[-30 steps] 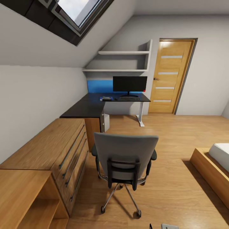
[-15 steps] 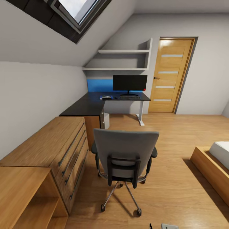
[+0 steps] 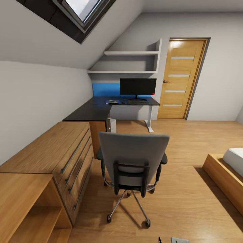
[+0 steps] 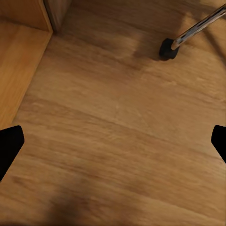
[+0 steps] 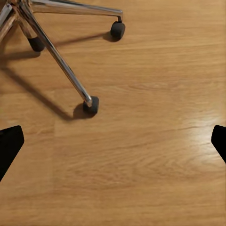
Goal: In the bedroom, organize the workspace by keeping the computer under the desk, ensuring the monitor is on the desk, placing the keyboard on the desk next to the monitor, placing the mouse on the desk next to the keyboard, moving the folder from the swivel chair onto the desk next to the mouse, stacking the notebook on top of the folder with the pen on top of the notebook, and positioning the swivel chair next to the desk.
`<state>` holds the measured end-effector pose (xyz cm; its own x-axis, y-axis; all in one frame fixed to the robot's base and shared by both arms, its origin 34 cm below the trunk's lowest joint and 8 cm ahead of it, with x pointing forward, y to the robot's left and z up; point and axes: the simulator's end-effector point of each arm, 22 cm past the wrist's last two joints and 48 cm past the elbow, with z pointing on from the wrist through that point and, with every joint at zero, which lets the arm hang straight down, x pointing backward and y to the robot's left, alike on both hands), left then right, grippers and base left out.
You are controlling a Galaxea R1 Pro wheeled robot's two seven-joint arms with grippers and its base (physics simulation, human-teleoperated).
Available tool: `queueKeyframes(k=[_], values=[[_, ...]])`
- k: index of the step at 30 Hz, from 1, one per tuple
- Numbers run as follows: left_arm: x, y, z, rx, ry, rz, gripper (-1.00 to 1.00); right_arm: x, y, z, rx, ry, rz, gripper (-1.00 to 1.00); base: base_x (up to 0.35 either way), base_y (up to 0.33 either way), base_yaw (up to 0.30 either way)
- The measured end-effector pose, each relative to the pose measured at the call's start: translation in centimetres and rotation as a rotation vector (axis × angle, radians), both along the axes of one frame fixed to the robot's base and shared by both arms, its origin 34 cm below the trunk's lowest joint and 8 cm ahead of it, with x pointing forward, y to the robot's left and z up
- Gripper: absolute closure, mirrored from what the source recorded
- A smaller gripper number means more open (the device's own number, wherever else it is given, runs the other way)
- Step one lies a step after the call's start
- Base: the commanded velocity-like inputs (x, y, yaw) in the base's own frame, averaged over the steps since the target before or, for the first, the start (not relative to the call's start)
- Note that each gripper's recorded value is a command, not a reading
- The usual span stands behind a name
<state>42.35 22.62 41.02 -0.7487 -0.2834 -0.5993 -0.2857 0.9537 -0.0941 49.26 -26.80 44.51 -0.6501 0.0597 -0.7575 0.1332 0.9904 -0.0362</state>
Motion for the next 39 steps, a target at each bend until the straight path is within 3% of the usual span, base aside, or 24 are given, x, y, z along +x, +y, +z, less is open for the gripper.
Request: queueKeyframes(k=[7,17,22,25,30,39], values=[[0.2,-0.2,-1.2,-0.002,-0.008,-0.001,-1.00,-0.2,0.0,-1.4,0.001,0.000,-0.002,-1.00,0.000,0.000,0.000],[5.6,0.8,0.6,0.032,-0.145,0.019,-1.00,2.4,1.2,-2.0,0.020,-0.031,-0.010,-1.00,0.000,0.000,0.000],[7.0,0.9,0.6,0.043,-0.172,0.028,-1.00,4.6,1.9,-2.0,0.029,-0.020,-0.019,-1.00,0.000,0.000,0.000],[8.9,0.8,0.7,0.038,-0.162,0.027,-1.00,6.8,3.0,-1.2,0.043,-0.030,-0.017,-1.00,0.000,0.000,0.000],[10.5,0.1,-0.2,0.012,-0.094,0.010,-1.00,9.2,4.1,0.0,0.054,-0.065,-0.027,-1.00,0.000,0.000,0.000],[15.2,-0.3,1.6,0.004,-0.158,0.007,-1.00,12.0,4.5,0.8,0.052,-0.117,-0.044,-1.00,0.000,0.000,0.000]])
